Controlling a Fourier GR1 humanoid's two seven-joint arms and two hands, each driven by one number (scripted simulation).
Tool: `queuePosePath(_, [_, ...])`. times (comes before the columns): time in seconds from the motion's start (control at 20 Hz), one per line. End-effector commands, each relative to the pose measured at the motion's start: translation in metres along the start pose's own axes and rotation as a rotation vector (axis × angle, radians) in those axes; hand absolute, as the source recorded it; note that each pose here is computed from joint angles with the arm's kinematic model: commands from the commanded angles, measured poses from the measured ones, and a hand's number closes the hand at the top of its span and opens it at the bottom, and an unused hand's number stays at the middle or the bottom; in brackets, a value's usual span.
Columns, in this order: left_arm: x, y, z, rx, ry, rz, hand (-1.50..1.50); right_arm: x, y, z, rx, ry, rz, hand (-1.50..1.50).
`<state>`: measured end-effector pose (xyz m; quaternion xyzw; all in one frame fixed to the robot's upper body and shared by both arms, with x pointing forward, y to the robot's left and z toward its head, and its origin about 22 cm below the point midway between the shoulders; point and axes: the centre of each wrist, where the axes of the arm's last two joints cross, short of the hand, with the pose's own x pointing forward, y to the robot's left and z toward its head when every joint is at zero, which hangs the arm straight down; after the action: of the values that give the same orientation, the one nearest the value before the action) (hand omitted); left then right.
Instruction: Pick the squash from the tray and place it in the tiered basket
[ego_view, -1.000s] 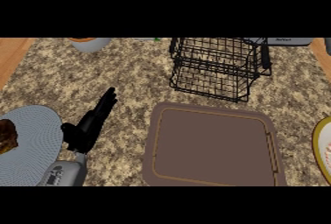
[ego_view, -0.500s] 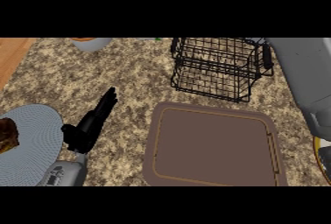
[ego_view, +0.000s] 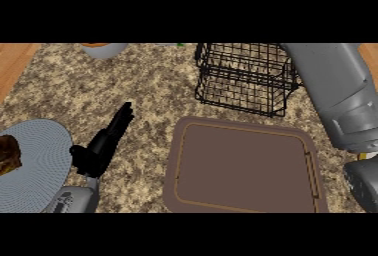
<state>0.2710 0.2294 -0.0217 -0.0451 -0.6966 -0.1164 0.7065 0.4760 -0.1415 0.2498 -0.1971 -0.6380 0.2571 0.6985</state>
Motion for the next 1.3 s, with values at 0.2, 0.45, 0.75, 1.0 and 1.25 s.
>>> queuePosePath(0.2, [-0.004,0.000,0.004,0.009,0.007,-0.009,0.00,-0.020,0.017,-0.008,0.143,0.234,-0.265,-1.50])
queuePosePath(0.45, [0.007,0.004,0.001,0.017,0.008,-0.008,0.00,-0.011,0.002,-0.005,0.026,0.189,-0.360,-1.50])
queuePosePath(0.75, [0.008,0.007,-0.006,0.021,0.013,0.000,0.00,-0.027,-0.049,0.001,-0.363,0.146,-0.310,-1.50])
queuePosePath(1.0, [0.010,0.012,0.009,0.002,0.024,0.008,0.00,-0.056,-0.107,0.014,-0.633,0.123,-0.353,-1.50])
queuePosePath(1.25, [0.000,0.014,-0.003,0.061,0.023,0.008,0.00,-0.111,-0.177,0.049,-0.700,0.026,-0.474,-1.50])
